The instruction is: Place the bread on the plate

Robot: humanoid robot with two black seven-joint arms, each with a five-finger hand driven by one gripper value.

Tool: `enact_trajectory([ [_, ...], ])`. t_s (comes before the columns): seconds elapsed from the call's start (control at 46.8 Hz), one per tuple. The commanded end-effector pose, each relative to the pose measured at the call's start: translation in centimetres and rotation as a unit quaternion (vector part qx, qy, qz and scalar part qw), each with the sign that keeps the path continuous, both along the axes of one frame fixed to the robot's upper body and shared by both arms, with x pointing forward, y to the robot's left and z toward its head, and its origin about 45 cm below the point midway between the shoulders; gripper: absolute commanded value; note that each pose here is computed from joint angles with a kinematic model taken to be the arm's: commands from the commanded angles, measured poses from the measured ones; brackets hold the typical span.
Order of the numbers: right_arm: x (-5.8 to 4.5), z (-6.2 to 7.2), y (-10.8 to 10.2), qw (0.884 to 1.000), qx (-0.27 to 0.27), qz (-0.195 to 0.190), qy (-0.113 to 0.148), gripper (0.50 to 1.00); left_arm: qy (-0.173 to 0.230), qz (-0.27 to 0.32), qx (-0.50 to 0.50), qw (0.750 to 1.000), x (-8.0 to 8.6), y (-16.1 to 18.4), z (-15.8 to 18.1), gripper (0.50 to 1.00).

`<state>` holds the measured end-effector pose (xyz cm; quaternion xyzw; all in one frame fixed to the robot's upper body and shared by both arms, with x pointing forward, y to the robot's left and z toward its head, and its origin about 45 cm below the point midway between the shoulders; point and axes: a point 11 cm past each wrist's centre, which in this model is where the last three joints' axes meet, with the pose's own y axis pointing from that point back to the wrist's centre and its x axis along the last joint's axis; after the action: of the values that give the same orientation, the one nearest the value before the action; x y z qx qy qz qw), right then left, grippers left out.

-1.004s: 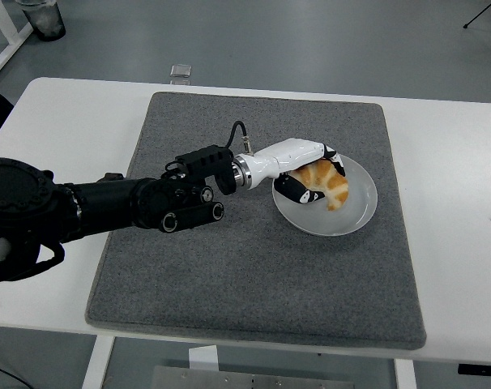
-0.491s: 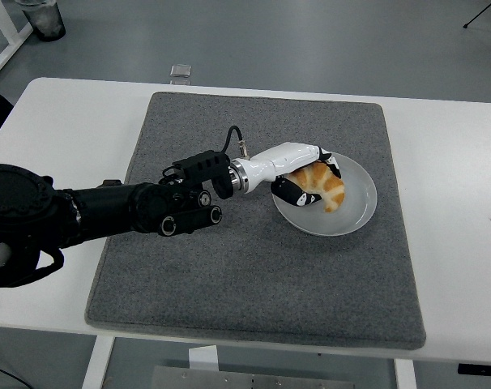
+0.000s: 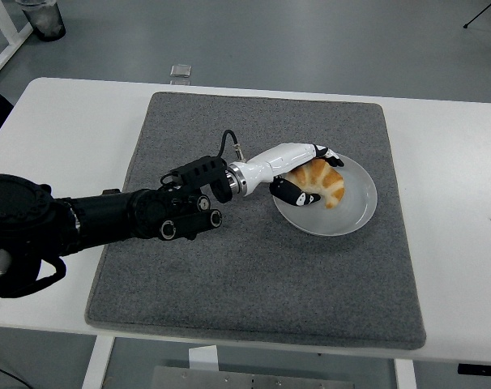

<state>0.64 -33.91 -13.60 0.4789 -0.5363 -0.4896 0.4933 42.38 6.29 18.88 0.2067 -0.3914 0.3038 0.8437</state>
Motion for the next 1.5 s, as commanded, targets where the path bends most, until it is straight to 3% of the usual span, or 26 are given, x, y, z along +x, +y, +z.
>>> enact_trajectory([
  [0.0,0.0,0.0,0.0,1.000,0.000,0.000,0.000,0.952,0.001,0.001,0.000,1.000,0.0,0.0,-0.1,0.932],
  [0.299,0.0,0.0,0.0,1.000,0.000,0.000,0.000,0.952,0.005,0.001,-0.004,1.000,-0.2,-0.1,-0.2,0.962],
  [0.385,0.1,0.0,0.0,1.000,0.000,0.000,-0.001,0.952,-0.002,0.003,-0.022,1.000,0.3,-0.6,1.1,0.988],
  [0.62,0.0,0.0,0.0,1.000,0.000,0.000,0.000,0.952,-0.017,0.020,-0.095,0.995,2.2,-1.7,6.2,0.990],
  [0.726,0.1,0.0,0.0,1.000,0.000,0.000,-0.001,0.952,0.012,0.023,-0.120,0.992,2.7,-1.6,7.2,0.990],
  [0.855,0.0,0.0,0.0,1.000,0.000,0.000,0.000,0.952,0.086,0.031,-0.192,0.977,4.2,-0.2,9.3,0.990],
  [1.111,0.0,0.0,0.0,1.000,0.000,0.000,0.000,0.952,0.175,0.064,-0.295,0.937,7.9,5.3,15.1,0.990],
  [1.325,0.0,0.0,0.0,1.000,0.000,0.000,0.000,0.952,0.214,0.105,-0.384,0.892,10.7,10.4,17.8,0.990],
  [1.474,0.1,0.0,0.0,1.000,0.000,0.000,-0.001,0.952,0.225,0.118,-0.439,0.862,11.6,13.5,18.3,0.990],
])
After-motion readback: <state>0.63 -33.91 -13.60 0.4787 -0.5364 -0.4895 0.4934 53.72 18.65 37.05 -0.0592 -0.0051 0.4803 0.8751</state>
